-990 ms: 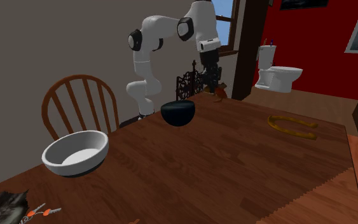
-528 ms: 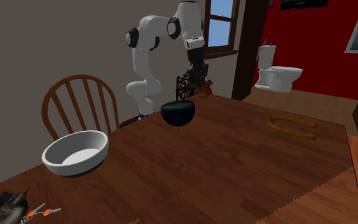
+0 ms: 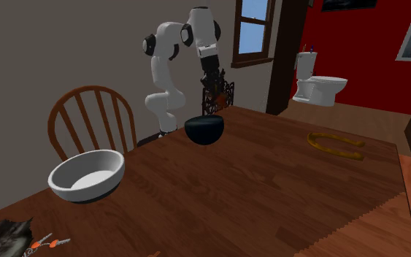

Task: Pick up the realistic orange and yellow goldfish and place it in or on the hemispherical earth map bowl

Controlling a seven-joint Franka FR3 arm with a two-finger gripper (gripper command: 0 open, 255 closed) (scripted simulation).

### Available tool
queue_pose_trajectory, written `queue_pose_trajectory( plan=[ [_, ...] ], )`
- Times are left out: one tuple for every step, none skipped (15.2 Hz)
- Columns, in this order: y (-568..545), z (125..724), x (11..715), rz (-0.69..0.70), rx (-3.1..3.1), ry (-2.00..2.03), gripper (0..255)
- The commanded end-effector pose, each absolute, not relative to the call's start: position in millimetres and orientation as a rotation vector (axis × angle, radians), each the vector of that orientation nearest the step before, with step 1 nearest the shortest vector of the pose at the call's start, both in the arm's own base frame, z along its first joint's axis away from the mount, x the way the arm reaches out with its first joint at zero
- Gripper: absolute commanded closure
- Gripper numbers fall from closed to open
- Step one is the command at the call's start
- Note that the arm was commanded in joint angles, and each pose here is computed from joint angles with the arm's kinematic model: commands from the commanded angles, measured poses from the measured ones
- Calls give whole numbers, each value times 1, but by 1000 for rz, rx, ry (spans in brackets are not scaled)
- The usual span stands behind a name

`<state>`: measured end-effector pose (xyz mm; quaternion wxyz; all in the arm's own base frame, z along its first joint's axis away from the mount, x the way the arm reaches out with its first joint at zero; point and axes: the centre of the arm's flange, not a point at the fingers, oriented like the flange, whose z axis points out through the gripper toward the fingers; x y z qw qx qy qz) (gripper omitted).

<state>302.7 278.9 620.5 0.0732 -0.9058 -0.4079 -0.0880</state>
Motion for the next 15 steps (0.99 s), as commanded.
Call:
queue_pose_trajectory(
  plan=[
    [278,610,300,-264,-2720,-1224,255],
    [278,604,300,-264,-2720,-1224,255],
    [278,599,300,-264,-2720,-1224,255],
    [278,594,300,-264,-2720,-1224,255],
    [278,589,300,-264,-2720,-1224,255],
    [278,583,300,-264,-2720,-1224,255],
    [278,578,300,-264,-2720,-1224,255],
    [278,573,300,-264,-2720,-1224,255],
    [278,568,300,-264,-2720,-1224,255],
    [278,559,300,-264,-2720,-1224,255],
    [278,559,300,-264,-2720,-1224,255],
    [278,559,300,-264,-2720,-1224,255],
    [278,559,300,-264,-2720,-1224,255],
    [278,559,300,-264,-2720,-1224,255],
    [278,559,300,-264,-2720,-1224,255]
  ],
)
